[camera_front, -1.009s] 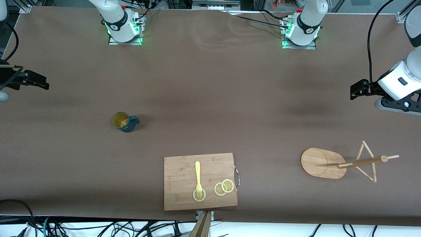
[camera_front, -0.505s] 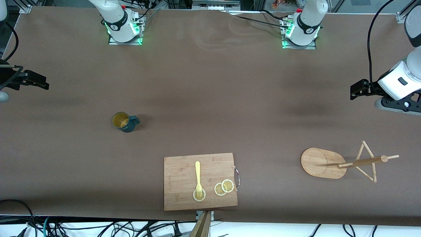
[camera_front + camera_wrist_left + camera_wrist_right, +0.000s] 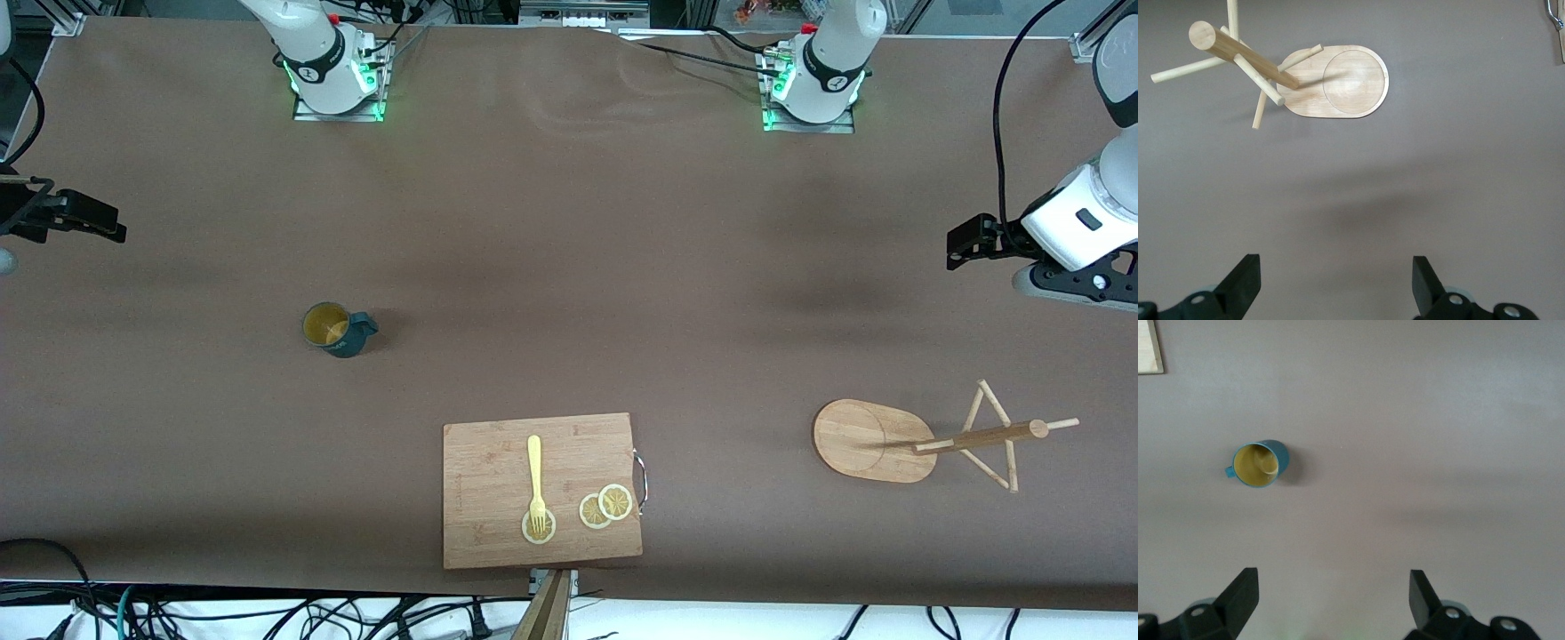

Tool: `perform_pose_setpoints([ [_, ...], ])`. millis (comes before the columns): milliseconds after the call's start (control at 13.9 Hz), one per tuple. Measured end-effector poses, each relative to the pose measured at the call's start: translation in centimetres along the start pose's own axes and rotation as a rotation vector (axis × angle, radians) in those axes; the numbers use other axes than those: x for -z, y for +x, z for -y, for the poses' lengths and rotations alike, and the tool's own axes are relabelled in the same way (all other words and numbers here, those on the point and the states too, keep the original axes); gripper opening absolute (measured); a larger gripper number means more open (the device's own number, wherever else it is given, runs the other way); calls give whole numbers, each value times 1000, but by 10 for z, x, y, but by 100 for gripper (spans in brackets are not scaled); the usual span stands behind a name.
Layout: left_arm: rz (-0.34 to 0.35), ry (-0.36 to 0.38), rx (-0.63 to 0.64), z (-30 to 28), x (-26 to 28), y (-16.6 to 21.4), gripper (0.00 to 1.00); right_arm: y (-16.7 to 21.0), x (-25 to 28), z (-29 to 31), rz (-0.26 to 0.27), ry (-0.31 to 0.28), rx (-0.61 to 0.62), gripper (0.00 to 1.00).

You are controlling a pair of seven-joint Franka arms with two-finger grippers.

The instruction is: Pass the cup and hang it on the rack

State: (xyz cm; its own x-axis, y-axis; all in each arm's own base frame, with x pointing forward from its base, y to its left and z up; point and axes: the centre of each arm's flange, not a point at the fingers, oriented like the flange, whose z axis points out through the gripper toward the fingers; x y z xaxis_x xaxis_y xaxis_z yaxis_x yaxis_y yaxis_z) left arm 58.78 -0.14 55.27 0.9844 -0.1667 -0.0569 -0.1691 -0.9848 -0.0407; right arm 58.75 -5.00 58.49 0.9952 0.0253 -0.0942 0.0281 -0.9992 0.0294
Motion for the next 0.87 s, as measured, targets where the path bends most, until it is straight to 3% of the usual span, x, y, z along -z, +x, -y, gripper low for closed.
perform_pose_setpoints([
  [505, 0, 0, -2, -1, 0, 0, 100, 8, -11, 0, 1, -1, 1, 100],
  [865, 0, 0, -3, -2, 0, 0, 100, 28, -44, -1, 33, 2, 4, 100],
])
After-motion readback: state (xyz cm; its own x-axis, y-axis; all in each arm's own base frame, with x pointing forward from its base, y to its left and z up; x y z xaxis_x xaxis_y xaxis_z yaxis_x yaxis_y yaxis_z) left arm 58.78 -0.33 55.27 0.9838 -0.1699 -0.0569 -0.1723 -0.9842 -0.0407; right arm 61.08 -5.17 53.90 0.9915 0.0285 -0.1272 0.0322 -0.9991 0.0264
